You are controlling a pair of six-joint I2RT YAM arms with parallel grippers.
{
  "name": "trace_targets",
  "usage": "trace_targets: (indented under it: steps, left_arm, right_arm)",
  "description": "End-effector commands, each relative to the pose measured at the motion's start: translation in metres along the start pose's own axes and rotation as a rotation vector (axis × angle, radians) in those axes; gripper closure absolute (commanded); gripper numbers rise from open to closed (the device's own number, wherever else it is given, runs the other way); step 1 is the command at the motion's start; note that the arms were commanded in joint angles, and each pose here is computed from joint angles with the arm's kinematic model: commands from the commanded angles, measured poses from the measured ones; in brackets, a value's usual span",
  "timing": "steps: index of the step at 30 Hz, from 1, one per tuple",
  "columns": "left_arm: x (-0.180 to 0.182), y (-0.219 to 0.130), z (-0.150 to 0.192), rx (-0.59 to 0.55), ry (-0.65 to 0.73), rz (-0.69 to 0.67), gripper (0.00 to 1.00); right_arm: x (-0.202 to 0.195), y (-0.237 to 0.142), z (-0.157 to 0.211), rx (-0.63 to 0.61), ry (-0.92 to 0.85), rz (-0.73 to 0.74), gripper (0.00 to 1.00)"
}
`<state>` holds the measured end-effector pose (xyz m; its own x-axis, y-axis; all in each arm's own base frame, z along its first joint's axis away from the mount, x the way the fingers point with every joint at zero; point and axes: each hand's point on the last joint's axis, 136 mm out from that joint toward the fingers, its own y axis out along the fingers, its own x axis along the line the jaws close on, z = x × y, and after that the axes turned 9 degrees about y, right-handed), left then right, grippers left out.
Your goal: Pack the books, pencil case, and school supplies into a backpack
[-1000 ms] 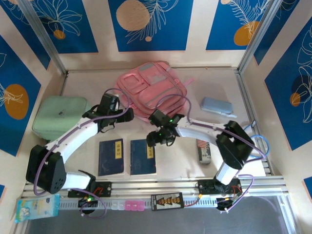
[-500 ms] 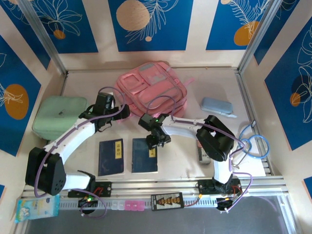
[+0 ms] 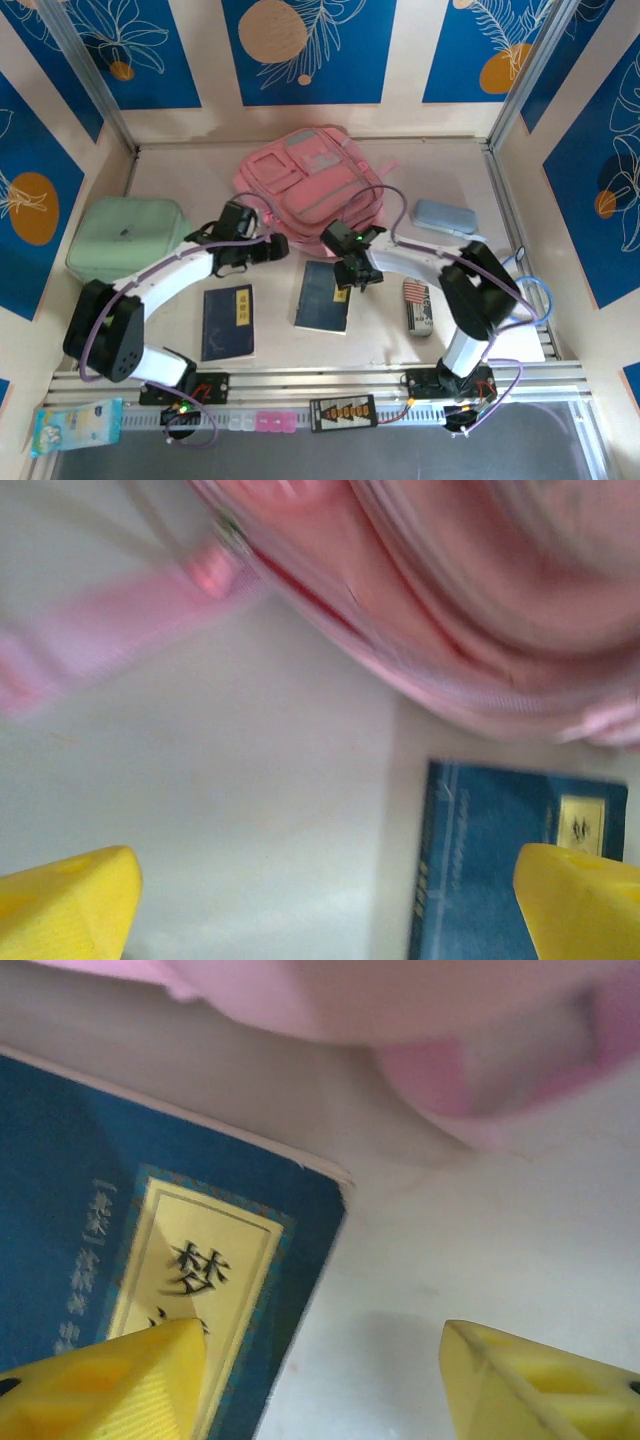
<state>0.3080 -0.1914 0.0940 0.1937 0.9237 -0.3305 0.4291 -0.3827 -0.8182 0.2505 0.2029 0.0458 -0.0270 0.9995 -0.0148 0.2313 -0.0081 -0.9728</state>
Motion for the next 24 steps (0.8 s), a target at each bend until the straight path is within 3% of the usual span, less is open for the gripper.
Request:
trace_targets:
  steps: [1, 4, 8, 14, 18, 24]
  left_arm:
    - [-0.028, 0.01, 0.04, 0.136, -0.002, 0.077, 0.06]
    - [-0.045, 0.016, 0.061, 0.191, 0.001, 0.113, 0.08]
    - [-0.053, 0.024, 0.078, 0.241, 0.001, 0.14, 0.16]
    - [-0.065, 0.036, 0.085, 0.279, 0.015, 0.18, 0.3]
    - [-0.067, 0.045, 0.091, 0.315, 0.021, 0.186, 0.42]
    - [-0.075, 0.053, 0.092, 0.325, 0.004, 0.217, 0.5]
  right_arm:
    - [0.028, -0.022, 0.005, 0.015, 0.084, -0.233, 0.36]
    - [0.031, -0.021, 0.018, 0.082, 0.125, -0.307, 0.44]
    - [0.018, -0.005, 0.028, 0.131, 0.161, -0.256, 0.54]
    - [0.008, 0.013, 0.031, 0.158, 0.172, -0.191, 0.62]
    - [0.0, 0.024, 0.036, 0.189, 0.193, -0.143, 0.73]
    - [-0.004, 0.033, 0.045, 0.224, 0.191, -0.118, 0.78]
